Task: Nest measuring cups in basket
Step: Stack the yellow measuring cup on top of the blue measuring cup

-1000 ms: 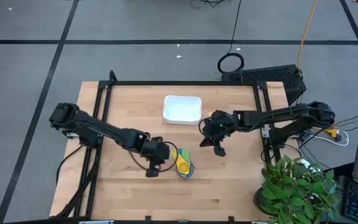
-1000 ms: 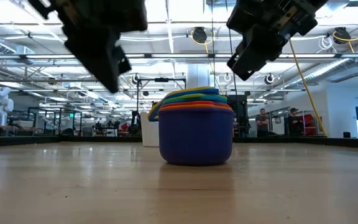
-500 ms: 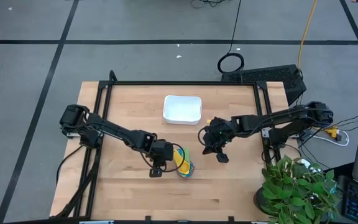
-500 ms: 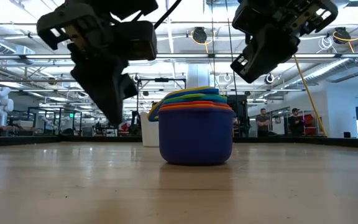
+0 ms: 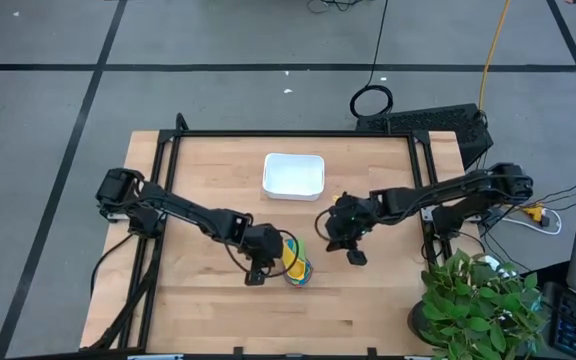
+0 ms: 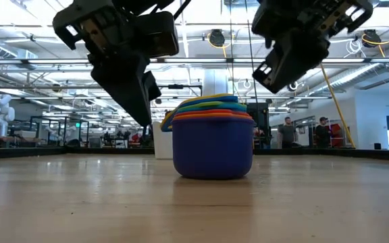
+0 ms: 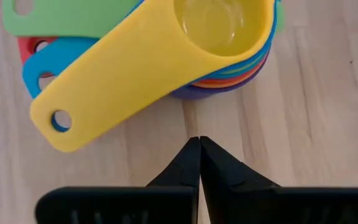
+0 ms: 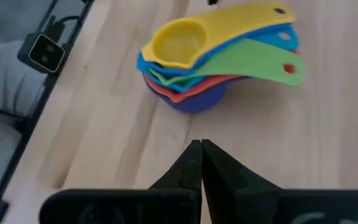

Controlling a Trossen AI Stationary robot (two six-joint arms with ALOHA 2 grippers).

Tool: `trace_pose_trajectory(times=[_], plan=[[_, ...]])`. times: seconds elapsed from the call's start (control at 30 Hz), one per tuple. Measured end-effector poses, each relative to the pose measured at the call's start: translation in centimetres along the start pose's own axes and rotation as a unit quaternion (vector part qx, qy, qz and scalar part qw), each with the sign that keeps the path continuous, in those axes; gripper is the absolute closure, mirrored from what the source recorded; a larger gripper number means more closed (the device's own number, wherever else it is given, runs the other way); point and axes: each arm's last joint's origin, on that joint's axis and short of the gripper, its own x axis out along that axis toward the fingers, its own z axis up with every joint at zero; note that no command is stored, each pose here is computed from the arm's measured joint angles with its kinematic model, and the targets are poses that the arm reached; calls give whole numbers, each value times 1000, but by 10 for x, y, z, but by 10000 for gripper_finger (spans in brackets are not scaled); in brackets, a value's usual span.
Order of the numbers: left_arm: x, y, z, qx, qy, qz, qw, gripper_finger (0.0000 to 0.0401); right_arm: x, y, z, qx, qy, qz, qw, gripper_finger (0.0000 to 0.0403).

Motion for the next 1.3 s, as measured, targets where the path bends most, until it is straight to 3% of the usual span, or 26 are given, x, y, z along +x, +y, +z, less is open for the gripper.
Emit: trace_pose_trajectory(times=[0.17, 0.47, 1.0, 1.3], plan=[[2, 9, -1, -17, 8, 7, 1000, 398, 9, 8, 13, -20, 52, -16, 998, 403], [0, 13, 1, -29, 2, 9, 1000, 396, 28, 0, 0, -13, 146, -27, 989, 403], [1, 18, 8, -21, -28, -1, 999, 396, 63, -8, -7, 12, 156, -12, 988, 403], [28, 29, 4, -34, 6, 0, 999, 397, 61, -6, 23, -22, 85, -24, 996, 403]])
